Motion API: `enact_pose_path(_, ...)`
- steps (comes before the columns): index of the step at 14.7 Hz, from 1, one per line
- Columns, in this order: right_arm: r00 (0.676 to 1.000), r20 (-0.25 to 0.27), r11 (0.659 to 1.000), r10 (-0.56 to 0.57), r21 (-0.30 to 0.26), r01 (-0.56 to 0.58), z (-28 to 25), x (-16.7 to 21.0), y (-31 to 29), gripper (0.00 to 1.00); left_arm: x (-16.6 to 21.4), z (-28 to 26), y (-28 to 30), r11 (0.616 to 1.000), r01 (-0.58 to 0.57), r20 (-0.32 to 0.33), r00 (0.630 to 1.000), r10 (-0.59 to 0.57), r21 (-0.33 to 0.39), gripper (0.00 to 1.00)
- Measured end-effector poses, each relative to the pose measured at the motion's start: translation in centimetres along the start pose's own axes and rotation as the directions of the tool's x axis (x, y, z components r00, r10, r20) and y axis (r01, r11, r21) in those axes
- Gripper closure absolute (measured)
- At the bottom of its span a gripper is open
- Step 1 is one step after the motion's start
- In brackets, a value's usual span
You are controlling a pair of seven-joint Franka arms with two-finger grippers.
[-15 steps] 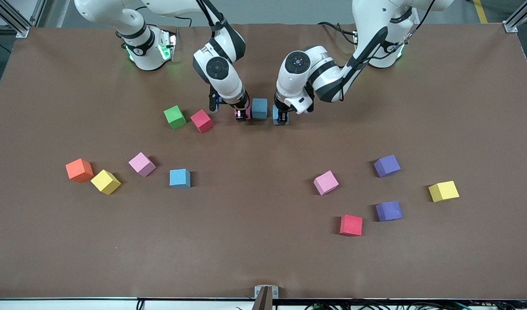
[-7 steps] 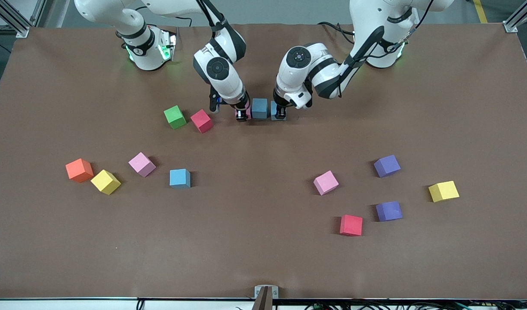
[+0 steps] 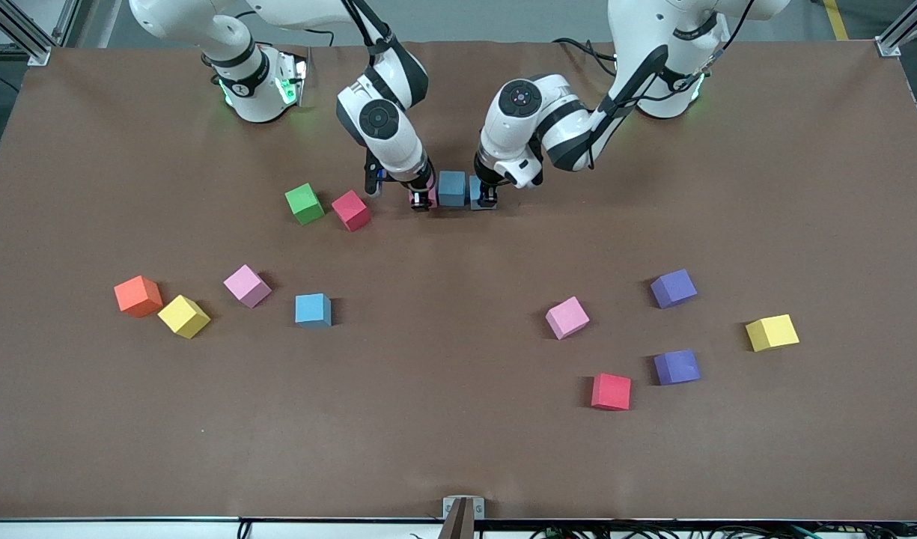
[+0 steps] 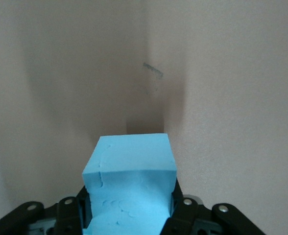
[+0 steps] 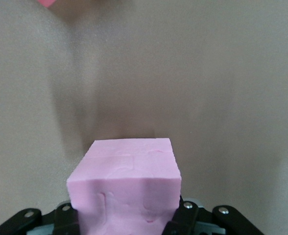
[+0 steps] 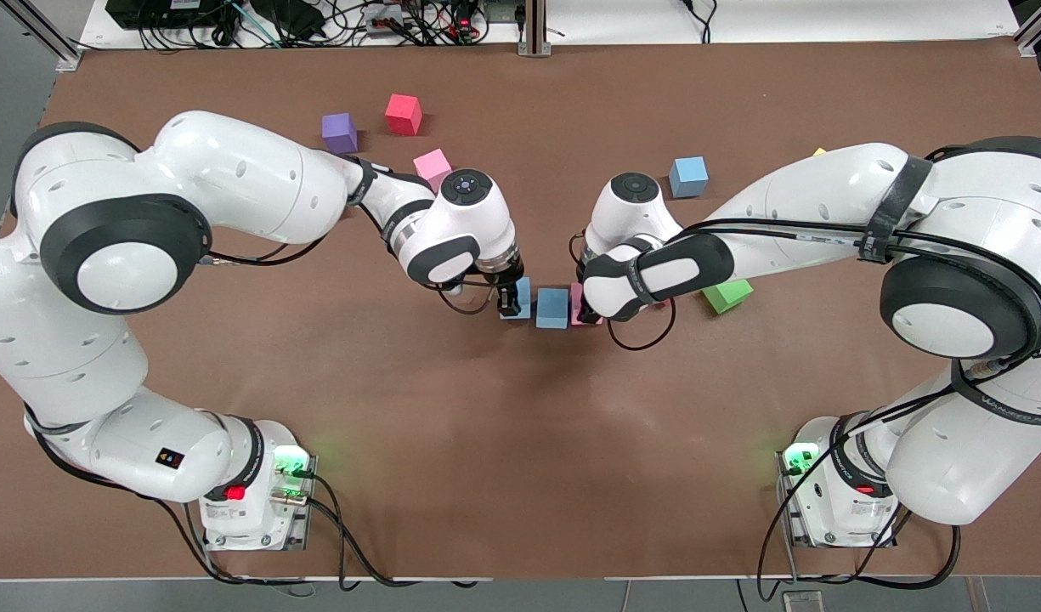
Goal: Arrange 11 blocks into digit 3
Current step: 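Place the pink cube with the right gripper while the left gripper places blue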
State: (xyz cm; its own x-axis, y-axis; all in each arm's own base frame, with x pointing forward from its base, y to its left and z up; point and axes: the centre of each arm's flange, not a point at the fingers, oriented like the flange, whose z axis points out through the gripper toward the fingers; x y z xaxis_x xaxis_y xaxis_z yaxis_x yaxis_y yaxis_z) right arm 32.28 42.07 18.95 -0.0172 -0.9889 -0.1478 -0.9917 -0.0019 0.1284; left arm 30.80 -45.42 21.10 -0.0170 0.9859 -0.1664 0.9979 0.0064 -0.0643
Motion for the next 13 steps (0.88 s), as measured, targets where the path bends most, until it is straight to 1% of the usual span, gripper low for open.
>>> enact_pose_path(6, 1.0, 0.002, 1.0, 0.0, 0.001, 0.0, -0.06, -0.11, -0.06, 0.41, -0.39, 0.12, -0.56, 1.0, -0.01, 0.01, 1.0, 0.01, -0.002, 0.4)
enact_pose_path(7, 1.0, 0.001, 1.0, 0.0, -0.001, 0.0, -0.02, -0.1, -0.04, 0.36, -0.46, 0.16, -0.67, 1.0, -0.01, 0.011, 1.0, 0.01, -0.002, 0.4)
enact_pose_path(10, 1.0, -0.016, 1.0, -0.002, -0.023, 0.002, 0.37, 0.03, 0.29, 0.08, -0.5, 0.17, -0.71, 1.0, -0.01, 0.014, 1.0, 0.01, -0.003, 0.4)
enact_pose_path(11, 1.0, -0.018, 1.0, -0.003, -0.026, 0.002, 0.45, 0.06, 0.34, 0.01, -0.5, 0.2, -0.72, 1.0, -0.01, 0.014, 1.0, 0.01, -0.002, 0.4)
enact_pose_path(13, 1.0, -0.018, 1.0, -0.003, -0.027, 0.002, 0.47, 0.06, 0.33, 0.0, -0.48, 0.31, -0.73, 1.0, -0.009, 0.014, 1.0, 0.009, 0.0, 0.4)
